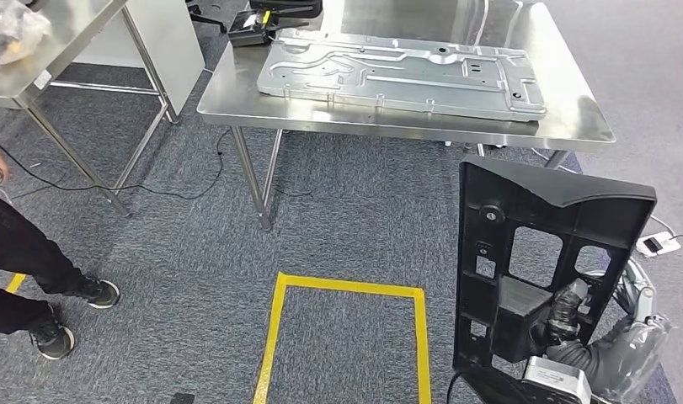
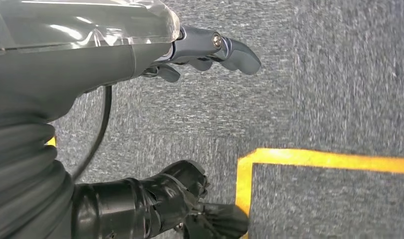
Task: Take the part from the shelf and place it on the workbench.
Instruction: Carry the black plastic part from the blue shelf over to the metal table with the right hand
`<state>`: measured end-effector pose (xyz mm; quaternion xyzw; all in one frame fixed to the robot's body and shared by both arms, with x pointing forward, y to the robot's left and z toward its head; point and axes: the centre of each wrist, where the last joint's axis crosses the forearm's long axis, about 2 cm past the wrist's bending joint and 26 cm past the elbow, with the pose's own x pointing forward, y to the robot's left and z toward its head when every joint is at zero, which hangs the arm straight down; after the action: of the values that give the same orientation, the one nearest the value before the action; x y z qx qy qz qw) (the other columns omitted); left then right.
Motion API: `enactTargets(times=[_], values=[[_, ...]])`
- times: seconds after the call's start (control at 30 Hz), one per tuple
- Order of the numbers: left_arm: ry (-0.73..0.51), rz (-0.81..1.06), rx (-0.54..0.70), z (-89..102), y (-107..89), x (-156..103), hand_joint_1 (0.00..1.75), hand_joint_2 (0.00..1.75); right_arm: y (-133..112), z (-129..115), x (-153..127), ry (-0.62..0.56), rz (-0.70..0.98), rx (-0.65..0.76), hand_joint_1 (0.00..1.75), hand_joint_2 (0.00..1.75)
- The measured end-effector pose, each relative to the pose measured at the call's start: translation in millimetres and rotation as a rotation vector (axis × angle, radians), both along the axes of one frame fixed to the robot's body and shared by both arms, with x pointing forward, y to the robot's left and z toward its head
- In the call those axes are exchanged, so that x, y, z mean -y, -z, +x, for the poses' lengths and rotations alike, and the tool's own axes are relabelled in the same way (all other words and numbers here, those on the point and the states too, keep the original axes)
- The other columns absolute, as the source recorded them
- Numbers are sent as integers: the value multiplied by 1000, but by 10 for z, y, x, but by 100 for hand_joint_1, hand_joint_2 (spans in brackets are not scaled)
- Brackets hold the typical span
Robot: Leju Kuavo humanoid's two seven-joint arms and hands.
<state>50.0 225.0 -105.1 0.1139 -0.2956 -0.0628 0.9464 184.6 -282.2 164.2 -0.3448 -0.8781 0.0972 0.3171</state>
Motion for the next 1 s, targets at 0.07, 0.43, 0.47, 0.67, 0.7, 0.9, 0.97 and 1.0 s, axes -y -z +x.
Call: enactTargets(times=[0.07, 0.43, 0.47, 0.67, 0.7, 0.9, 0.97, 1.0], values=[[3, -1, 2, 4, -1, 3, 0, 175, -3, 4, 0, 0, -7, 4, 175, 175], [13, -10, 5, 0, 0, 3, 0, 175, -5, 15, -4, 9, -69, 26, 175, 175], [14, -10, 4, -4, 1, 3, 0, 175, -3, 15, -5, 9, -69, 25, 175, 175], [17, -10, 2, 5, 0, 0, 0, 175, -2, 21, -9, 10, -70, 24, 175, 175], [18, -10, 2, 6, 0, 0, 0, 175, -3, 22, -11, 10, -70, 25, 175, 175], [24, -10, 3, 14, -1, 1, 0, 175, -10, 39, -29, 5, -69, 30, 175, 175], [27, -10, 1, 10, 0, 1, 0, 175, -4, 41, -35, 3, -69, 28, 175, 175], [29, -10, 1, 7, 0, 2, 0, 175, -6, 45, -38, 3, -68, 29, 175, 175]])
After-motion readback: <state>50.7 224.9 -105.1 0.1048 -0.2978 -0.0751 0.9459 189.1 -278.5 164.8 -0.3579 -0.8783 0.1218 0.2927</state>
